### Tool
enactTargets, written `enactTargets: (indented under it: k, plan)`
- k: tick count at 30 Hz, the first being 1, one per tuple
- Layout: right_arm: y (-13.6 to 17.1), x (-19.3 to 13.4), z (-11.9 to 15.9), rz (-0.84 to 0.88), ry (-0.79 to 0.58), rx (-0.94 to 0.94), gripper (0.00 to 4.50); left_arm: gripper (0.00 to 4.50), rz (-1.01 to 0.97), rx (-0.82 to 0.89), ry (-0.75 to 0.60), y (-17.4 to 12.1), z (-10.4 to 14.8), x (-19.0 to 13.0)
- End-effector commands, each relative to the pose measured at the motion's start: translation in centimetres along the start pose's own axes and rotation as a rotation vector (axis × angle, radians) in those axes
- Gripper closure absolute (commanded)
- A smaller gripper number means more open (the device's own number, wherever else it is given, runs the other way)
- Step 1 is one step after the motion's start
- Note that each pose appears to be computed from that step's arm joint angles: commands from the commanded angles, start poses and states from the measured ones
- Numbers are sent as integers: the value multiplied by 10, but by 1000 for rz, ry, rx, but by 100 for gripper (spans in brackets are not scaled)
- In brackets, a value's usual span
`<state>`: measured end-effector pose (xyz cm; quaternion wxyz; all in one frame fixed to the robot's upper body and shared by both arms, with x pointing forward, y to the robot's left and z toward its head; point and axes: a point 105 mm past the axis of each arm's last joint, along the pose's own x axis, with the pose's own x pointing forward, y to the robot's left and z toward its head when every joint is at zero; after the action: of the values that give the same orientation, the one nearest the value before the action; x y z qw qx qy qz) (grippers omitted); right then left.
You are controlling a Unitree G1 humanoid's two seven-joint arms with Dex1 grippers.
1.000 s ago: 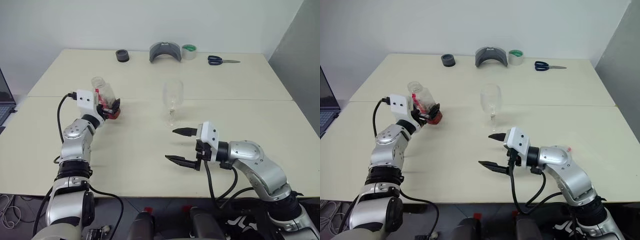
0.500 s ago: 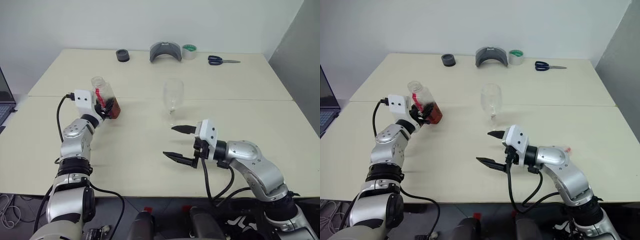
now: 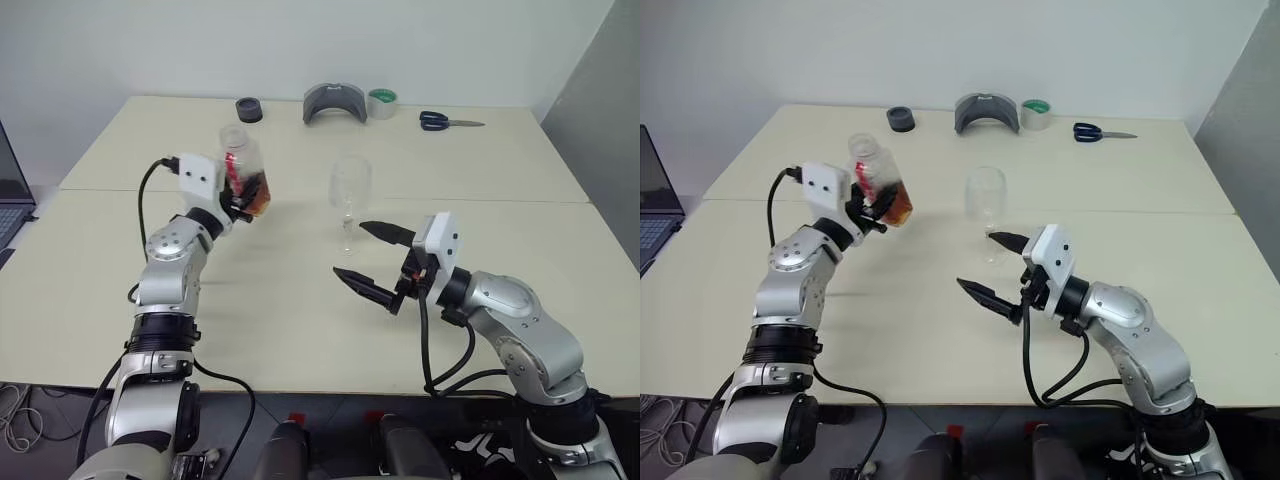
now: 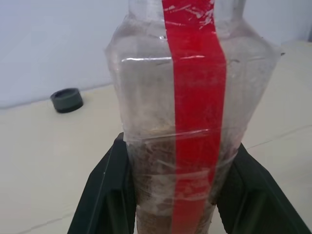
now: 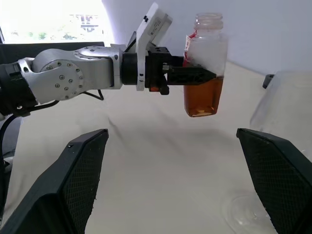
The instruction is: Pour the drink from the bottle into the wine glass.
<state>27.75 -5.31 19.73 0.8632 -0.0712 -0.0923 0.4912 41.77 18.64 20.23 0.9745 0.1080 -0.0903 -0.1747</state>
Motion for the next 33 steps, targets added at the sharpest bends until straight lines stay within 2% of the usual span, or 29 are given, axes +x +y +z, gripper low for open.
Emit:
enactTargets:
  k: [1, 12, 33]
  plan:
    - [-19, -5, 15, -102, -38, -39, 0, 279, -57, 134, -93, -12, 39, 15]
    - [-48, -3, 16, -253, -16, -149, 0, 279, -130, 532, -166, -33, 58, 41]
    - [-60, -3, 20, -249, -25, -141, 0, 279, -167, 916, -298, -43, 76, 55]
